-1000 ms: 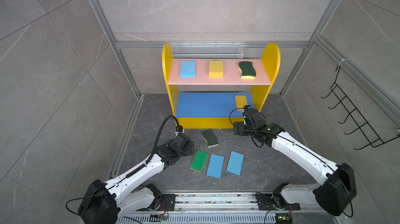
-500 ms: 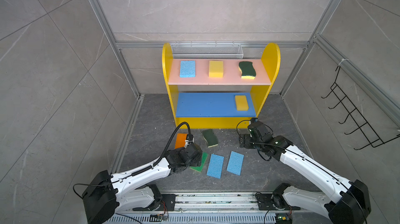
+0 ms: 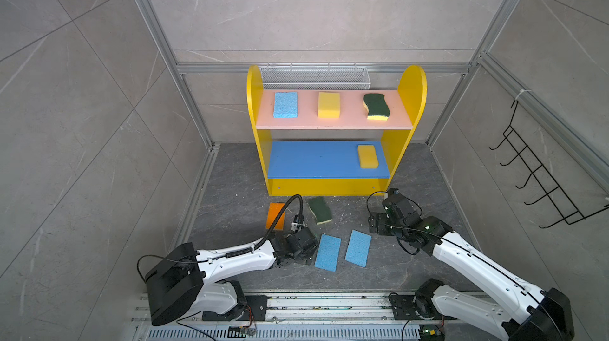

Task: Arrange cleaning sponges on a shelf
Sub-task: Pick up the cleaning sponge from the bottom-center of the table.

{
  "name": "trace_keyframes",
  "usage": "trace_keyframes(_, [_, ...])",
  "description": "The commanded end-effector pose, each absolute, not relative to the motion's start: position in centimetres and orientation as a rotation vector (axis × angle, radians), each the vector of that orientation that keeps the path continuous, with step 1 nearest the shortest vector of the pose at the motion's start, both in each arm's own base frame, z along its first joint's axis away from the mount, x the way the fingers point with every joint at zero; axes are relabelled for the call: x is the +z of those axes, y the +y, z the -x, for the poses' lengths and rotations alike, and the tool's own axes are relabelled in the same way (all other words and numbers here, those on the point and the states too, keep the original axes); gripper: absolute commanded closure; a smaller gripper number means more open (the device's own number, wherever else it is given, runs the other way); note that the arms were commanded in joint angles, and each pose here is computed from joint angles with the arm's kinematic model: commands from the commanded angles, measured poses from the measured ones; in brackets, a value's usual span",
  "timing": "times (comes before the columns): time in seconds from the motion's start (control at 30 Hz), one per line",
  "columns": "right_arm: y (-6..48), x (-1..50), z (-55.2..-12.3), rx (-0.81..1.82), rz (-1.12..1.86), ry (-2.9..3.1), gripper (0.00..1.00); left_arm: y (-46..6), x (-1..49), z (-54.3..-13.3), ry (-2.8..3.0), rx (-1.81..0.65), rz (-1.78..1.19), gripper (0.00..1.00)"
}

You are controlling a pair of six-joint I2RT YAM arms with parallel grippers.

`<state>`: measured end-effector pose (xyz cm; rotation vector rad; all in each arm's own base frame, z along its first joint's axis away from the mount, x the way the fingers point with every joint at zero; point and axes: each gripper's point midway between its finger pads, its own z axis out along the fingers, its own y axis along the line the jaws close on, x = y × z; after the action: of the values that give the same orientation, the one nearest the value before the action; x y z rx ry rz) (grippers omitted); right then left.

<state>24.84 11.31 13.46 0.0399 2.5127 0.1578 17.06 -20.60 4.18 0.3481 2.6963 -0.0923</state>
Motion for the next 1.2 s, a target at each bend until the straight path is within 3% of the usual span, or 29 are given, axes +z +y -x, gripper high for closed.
trace_keyframes(0.0, [10.7, 12.9, -23.9, 0.136, -0.055, 2.537, 0.05, -22.2, 4.1, -16.7, 2.724, -0.147, -0.396, 0.07])
trace_keyframes(0.47, [10.2, 13.0, -23.8, 0.111, -0.055, 2.535, 0.05, -21.8, 1.3, -16.2, 2.771, -0.091, -0.411, 0.09])
trace_keyframes(0.7, [9.8, 12.8, -23.6, 0.089, -0.059, 2.536, 0.05, -21.8, 1.5, -16.4, 2.755, -0.099, -0.406, 0.15])
trace_keyframes(0.9, [9.5, 13.1, -23.3, 0.086, -0.051, 2.524, 0.05, -22.1, 4.2, -17.0, 2.704, -0.118, -0.422, 0.23])
trace_keyframes(1.17, [9.0, 13.6, -22.9, 0.078, -0.046, 2.504, 0.05, -24.0, 12.5, -19.9, 2.531, -0.137, -0.477, 0.28])
